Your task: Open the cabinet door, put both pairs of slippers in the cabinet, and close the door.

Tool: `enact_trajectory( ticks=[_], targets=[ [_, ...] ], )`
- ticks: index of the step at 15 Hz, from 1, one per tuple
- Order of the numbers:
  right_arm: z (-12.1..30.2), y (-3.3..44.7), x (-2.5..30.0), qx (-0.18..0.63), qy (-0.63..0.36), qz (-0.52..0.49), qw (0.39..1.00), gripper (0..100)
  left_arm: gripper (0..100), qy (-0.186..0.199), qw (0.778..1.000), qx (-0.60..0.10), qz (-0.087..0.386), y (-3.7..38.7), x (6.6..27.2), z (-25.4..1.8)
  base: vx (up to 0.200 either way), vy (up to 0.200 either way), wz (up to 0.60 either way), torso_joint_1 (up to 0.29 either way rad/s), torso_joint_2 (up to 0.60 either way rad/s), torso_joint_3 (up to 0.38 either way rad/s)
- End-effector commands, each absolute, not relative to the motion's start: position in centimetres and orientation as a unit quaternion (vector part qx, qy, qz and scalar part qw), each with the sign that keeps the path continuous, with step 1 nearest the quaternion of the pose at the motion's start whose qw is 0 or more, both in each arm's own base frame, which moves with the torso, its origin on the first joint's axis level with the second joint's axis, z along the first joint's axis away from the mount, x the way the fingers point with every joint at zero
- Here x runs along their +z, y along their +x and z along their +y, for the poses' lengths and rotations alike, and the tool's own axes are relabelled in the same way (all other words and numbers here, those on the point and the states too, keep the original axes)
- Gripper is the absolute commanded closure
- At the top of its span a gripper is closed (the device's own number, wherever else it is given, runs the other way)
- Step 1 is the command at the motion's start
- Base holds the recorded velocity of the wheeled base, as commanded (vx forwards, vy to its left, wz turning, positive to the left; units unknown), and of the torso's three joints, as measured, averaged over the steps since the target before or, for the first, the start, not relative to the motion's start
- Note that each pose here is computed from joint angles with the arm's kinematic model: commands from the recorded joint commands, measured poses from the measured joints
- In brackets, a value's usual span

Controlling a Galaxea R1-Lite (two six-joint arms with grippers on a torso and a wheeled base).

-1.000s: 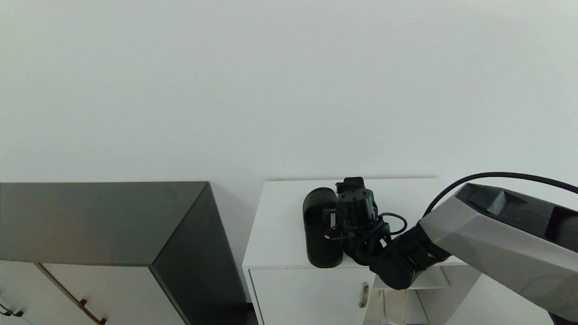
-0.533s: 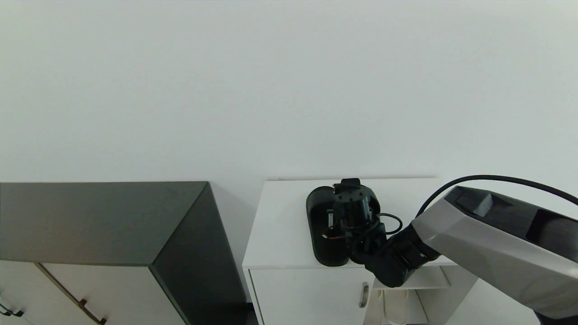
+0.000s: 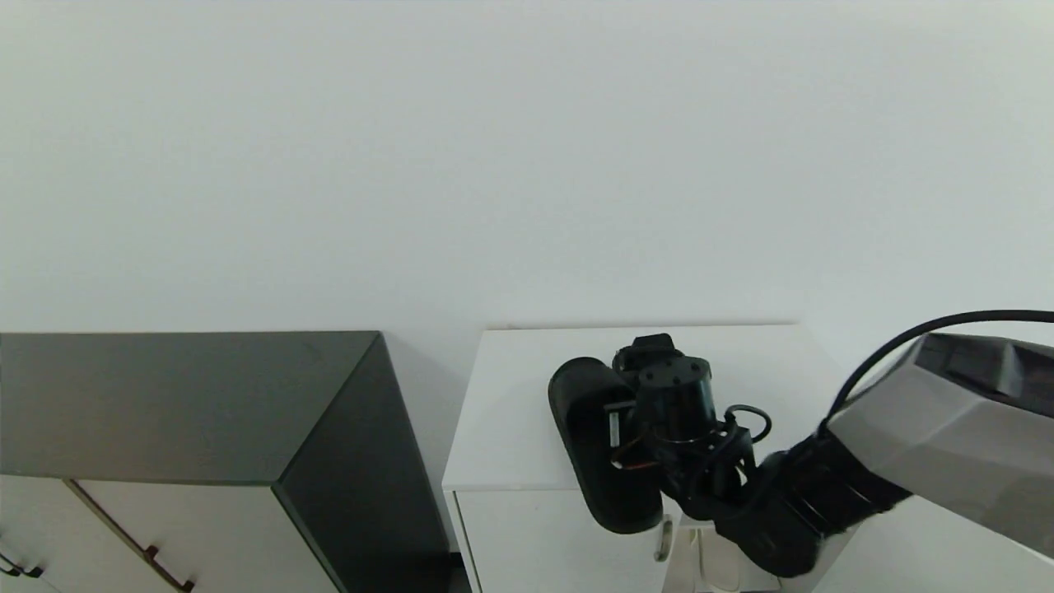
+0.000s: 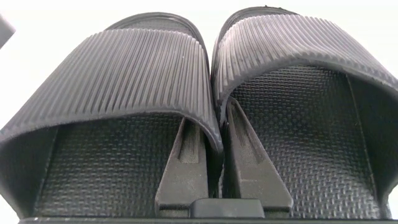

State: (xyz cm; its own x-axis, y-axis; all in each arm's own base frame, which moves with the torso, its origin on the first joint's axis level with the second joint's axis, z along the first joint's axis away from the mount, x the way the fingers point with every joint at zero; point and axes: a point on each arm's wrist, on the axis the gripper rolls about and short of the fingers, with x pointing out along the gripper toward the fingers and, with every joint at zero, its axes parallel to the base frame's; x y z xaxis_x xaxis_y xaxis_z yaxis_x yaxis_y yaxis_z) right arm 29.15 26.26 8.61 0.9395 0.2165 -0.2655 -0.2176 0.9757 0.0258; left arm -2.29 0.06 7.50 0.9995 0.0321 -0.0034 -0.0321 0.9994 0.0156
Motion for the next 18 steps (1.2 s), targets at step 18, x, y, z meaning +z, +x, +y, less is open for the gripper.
enact_trajectory(
  ticks=[18],
  targets=[
    [19.9, 20.5, 12.0, 0.288, -0.022, 0.165, 0.943, 100, 100, 0.007, 1.0, 0.016, 0.002, -2.3, 7.5, 0.1, -0.067, 0.0, 0.0, 0.002, 0.0, 0.001]
  ],
)
